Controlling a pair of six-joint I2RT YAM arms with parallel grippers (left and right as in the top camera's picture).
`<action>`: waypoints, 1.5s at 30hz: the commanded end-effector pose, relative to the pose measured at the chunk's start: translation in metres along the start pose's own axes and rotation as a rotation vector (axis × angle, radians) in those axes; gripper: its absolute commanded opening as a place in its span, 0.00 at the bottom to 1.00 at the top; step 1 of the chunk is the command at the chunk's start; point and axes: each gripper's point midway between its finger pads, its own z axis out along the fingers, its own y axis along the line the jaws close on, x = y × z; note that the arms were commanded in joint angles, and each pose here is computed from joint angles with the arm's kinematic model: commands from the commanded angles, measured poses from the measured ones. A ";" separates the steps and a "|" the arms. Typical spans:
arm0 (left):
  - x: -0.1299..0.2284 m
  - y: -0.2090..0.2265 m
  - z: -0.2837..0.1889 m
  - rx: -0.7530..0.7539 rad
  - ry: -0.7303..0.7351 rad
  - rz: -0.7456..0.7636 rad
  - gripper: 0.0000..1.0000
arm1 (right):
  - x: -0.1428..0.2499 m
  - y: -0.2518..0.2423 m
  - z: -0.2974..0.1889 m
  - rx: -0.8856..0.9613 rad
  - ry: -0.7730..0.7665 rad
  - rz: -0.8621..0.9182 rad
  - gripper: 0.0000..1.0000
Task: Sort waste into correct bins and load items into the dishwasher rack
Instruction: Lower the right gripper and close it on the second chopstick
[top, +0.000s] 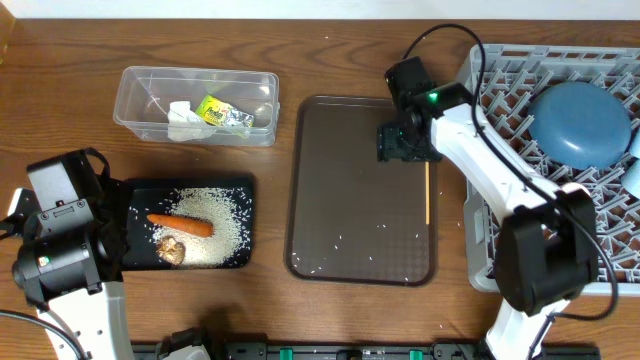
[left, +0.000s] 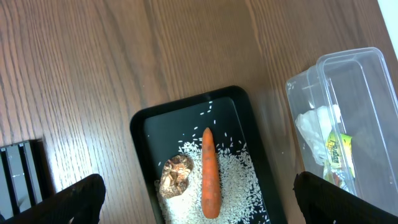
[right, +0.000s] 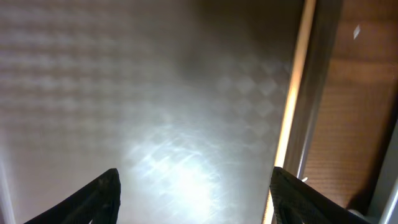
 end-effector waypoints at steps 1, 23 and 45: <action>-0.003 0.003 0.000 -0.017 -0.016 0.002 0.98 | 0.002 -0.012 0.015 0.077 0.018 0.053 0.72; -0.003 0.003 0.000 -0.017 -0.016 0.002 0.98 | 0.017 -0.037 0.049 0.172 0.114 0.068 0.75; -0.003 0.003 0.000 -0.017 -0.016 0.002 0.98 | 0.024 -0.047 0.071 0.124 0.166 0.098 0.68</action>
